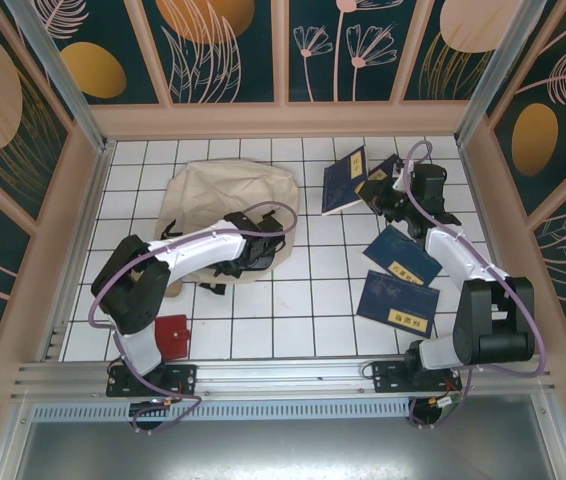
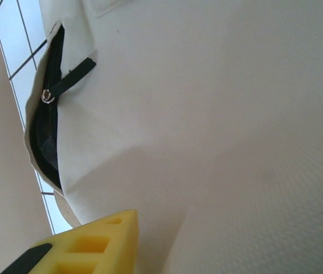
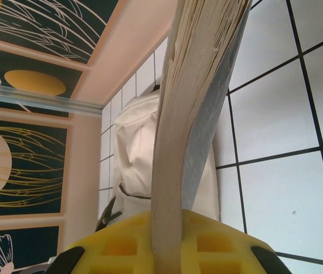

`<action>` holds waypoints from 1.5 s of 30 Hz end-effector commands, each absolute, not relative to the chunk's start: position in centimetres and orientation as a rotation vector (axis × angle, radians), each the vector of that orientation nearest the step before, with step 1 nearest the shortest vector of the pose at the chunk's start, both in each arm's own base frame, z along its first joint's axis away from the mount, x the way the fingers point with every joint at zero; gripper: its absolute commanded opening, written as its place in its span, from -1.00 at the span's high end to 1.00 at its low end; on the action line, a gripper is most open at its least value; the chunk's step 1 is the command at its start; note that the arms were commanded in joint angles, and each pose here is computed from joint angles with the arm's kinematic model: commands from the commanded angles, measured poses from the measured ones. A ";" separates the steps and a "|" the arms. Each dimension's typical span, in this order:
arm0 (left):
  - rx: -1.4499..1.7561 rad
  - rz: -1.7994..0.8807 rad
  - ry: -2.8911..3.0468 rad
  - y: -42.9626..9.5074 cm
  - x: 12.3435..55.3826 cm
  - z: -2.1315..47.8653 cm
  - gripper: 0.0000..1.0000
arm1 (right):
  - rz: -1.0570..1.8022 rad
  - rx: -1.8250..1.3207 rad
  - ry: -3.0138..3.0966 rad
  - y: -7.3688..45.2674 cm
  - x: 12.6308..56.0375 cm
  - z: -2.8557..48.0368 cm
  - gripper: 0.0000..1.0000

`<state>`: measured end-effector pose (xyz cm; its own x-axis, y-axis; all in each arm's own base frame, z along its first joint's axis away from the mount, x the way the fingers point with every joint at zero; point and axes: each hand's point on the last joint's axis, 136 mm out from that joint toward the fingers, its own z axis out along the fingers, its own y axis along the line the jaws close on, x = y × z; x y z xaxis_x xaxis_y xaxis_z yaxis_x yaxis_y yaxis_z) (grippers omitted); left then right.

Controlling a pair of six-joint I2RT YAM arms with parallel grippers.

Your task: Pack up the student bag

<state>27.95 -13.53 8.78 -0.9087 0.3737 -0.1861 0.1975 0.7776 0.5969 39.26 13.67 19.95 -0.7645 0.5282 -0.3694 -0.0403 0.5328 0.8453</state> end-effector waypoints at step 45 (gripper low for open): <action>0.055 0.049 2.015 -28.3 43.5 29.9 1.00 | 1.422 0.054 2.311 21.4 27.5 21.5 1.00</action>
